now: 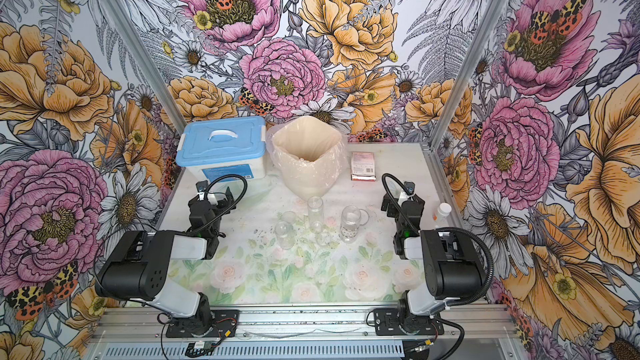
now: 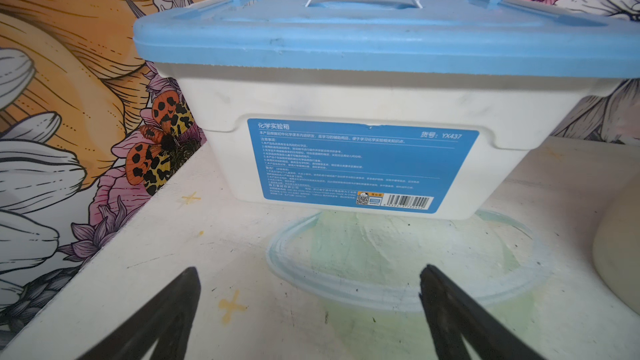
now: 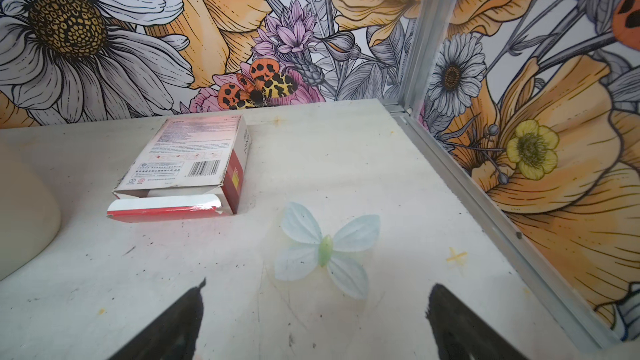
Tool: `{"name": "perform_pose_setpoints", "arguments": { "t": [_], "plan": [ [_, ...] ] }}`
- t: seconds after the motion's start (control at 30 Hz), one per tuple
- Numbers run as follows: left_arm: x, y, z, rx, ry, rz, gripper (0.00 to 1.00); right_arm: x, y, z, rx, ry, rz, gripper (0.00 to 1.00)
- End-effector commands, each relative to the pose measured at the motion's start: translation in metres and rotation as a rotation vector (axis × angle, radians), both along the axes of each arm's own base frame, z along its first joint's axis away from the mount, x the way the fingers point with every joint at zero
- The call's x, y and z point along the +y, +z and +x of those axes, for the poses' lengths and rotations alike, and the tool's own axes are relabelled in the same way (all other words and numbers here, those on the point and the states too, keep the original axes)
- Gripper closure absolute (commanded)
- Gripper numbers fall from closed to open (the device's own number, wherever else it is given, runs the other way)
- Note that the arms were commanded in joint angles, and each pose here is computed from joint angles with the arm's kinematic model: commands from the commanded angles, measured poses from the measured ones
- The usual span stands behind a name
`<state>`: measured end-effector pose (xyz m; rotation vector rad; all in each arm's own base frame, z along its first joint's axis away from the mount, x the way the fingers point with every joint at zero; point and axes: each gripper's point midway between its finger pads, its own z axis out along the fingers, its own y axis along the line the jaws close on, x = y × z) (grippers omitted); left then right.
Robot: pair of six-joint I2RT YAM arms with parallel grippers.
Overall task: Empty the moldy dried flower tea in the jars
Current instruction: Reset both arms
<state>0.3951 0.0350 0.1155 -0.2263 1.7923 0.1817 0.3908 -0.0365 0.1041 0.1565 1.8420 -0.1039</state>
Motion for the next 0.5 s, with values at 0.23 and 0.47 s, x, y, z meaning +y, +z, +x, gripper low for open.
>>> {"name": "perform_pose_setpoints", "arguments": {
  "t": [0.23, 0.47],
  "plan": [
    [-0.0036, 0.0036, 0.0044, -0.010, -0.029, -0.012, 0.01, -0.0012, 0.0107, 0.0062, -0.031, -0.015, 0.004, 0.01],
    [-0.0067, 0.0039, 0.0058, -0.012, -0.075, -0.035, 0.01, -0.0012, 0.0111, 0.0060, -0.032, -0.015, 0.004, 0.00]
  ]
}}
